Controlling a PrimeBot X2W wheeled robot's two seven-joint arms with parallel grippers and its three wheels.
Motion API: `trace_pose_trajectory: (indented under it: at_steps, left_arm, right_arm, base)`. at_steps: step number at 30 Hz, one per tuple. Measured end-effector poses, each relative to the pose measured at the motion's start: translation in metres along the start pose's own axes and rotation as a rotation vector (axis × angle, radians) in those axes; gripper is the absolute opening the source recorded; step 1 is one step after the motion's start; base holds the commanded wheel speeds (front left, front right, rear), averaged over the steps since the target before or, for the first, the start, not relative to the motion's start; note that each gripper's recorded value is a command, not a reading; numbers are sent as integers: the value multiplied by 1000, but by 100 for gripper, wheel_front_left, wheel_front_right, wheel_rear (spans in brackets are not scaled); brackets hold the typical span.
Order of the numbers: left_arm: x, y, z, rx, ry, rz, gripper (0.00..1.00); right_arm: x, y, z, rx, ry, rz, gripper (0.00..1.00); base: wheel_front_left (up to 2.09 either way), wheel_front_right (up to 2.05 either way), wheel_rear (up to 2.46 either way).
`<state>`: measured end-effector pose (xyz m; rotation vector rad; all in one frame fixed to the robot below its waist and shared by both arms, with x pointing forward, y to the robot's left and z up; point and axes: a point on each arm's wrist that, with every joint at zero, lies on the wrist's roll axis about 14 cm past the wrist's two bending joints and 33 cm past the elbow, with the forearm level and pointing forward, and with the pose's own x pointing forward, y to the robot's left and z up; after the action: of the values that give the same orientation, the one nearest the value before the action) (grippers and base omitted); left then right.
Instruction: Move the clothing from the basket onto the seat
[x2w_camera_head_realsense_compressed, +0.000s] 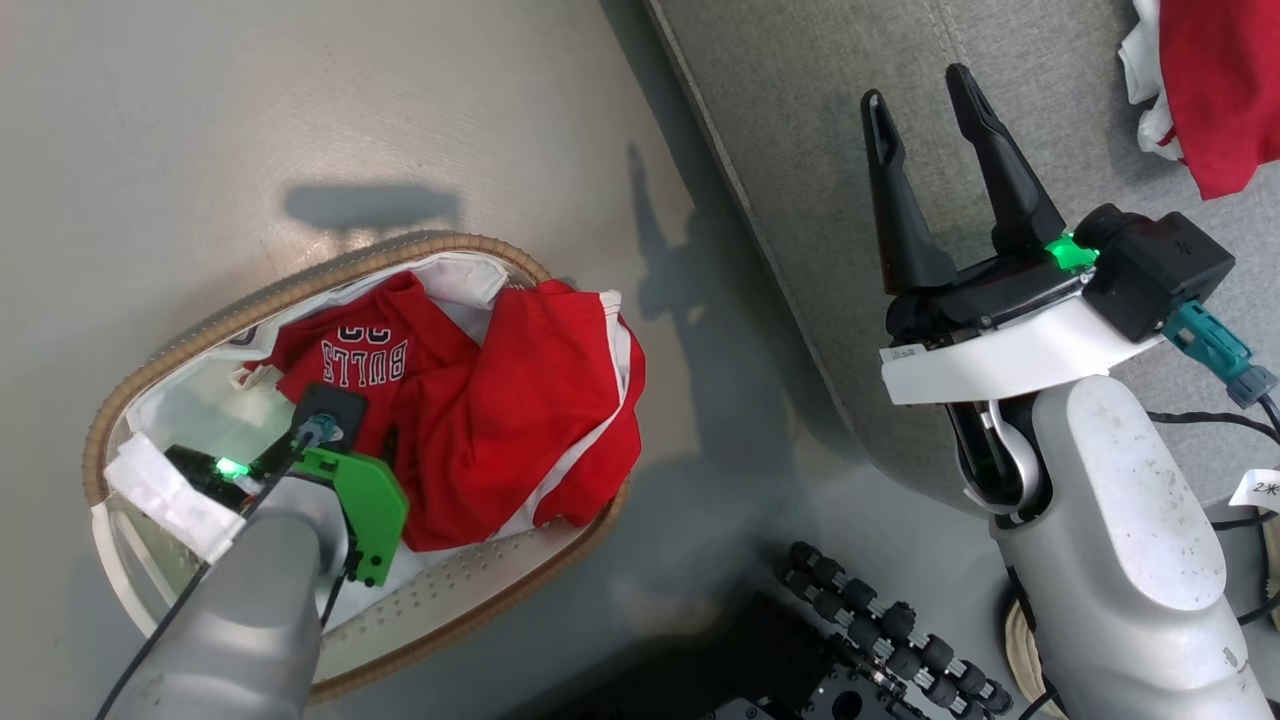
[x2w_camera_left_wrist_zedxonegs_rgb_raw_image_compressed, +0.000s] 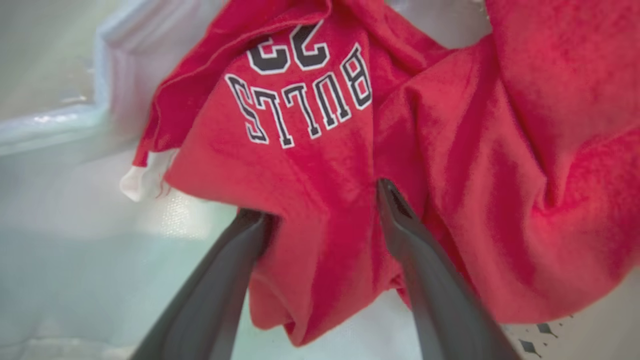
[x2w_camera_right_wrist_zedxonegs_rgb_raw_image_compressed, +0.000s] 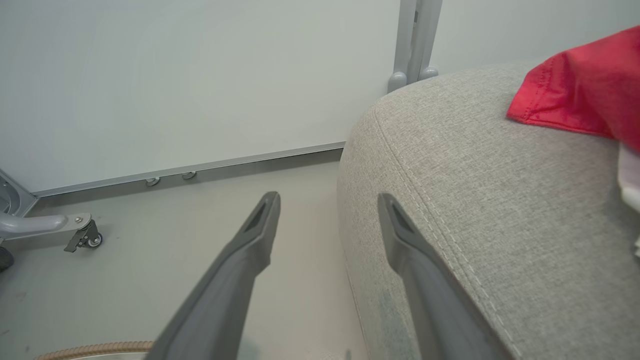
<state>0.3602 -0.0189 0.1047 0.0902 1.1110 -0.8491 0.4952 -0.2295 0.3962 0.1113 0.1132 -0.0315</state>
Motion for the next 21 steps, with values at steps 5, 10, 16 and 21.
trace_pose_trajectory:
  at_steps: [5, 10, 16, 21]
  left_arm:
    - [5, -22, 7, -3, -23, -54, 100]
    - [2, -25, 9, 12, -24, -69, 0]
    - [-12, -28, 21, 15, -65, -63, 0]
    - [-30, -41, 35, -3, -127, -66, 0]
  right_arm:
    - [1, 1, -1, 5, 1, 2, 100]
    - [2, 2, 6, 4, -13, 7, 100]
    - [-3, -1, 24, 0, -49, -4, 100]
    - [-13, -2, 38, -11, -70, -11, 100]
  base:
    - [0, 0, 0]
    - [0, 0, 0]
    - [0, 0, 0]
    - [0, 0, 0]
